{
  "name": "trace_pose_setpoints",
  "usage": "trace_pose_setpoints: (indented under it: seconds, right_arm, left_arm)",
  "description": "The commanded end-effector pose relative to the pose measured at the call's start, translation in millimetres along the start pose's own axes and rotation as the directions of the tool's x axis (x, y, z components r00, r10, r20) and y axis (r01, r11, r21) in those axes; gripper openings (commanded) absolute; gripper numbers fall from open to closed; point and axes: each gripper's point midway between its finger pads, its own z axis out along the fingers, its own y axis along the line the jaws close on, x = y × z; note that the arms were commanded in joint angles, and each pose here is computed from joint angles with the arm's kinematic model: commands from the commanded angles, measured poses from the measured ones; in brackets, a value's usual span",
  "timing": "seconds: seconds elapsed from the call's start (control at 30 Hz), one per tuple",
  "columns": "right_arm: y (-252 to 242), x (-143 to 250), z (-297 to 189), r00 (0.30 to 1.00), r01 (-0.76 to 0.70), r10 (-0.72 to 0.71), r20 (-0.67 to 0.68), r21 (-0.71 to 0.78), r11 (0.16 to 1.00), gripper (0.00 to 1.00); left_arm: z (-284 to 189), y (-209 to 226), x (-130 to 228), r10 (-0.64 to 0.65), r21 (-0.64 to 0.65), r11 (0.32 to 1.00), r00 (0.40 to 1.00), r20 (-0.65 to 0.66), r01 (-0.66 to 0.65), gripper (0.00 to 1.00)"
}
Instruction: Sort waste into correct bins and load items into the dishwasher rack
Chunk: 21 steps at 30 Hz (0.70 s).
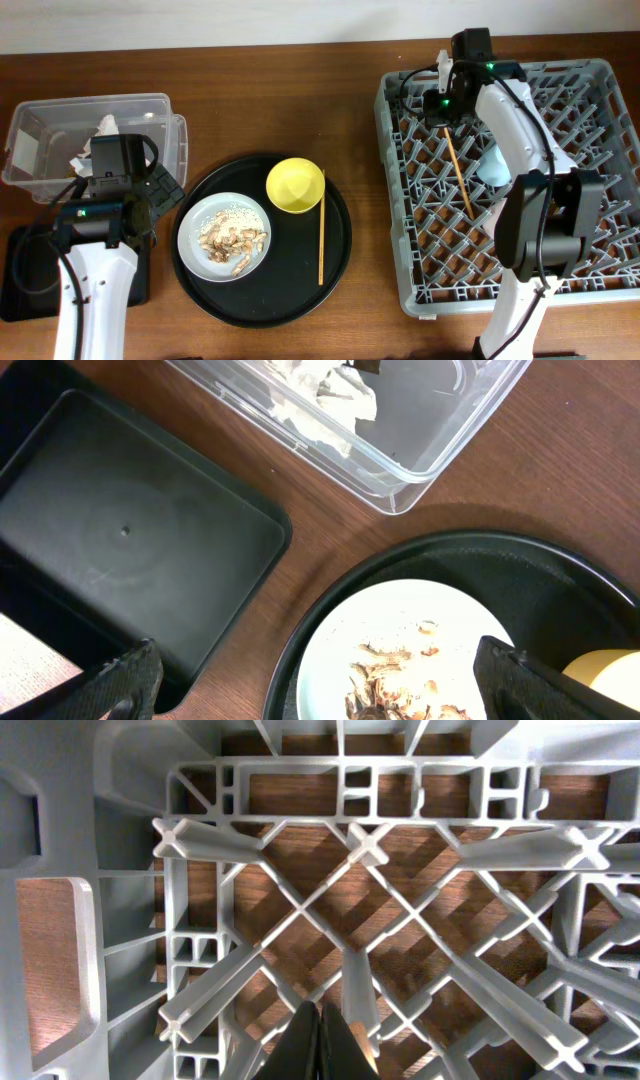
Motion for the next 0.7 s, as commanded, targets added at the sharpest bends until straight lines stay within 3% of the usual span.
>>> trace_pose_setpoints:
  seconds: [0.0, 0.37, 0.67]
  right_arm:
    - [-18, 2, 2, 1.000, -0.007, 0.008, -0.009, 0.085, 0.996, 0.04]
    - [-19, -17, -25, 1.000, -0.008, 0.005, 0.031, 0.104, 0.995, 0.04]
    - [-33, -12, -26, 1.000, -0.026, 0.025, 0.012, 0.131, 0.991, 0.04]
  left_arm:
    - [-5, 1, -4, -0.015, 0.007, 1.000, 1.000, 0.015, 0.014, 0.99]
    - [-5, 1, -4, -0.015, 0.007, 1.000, 1.000, 0.015, 0.014, 0.99]
    - [-5, 1, -4, -0.015, 0.007, 1.000, 1.000, 0.015, 0.014, 0.99]
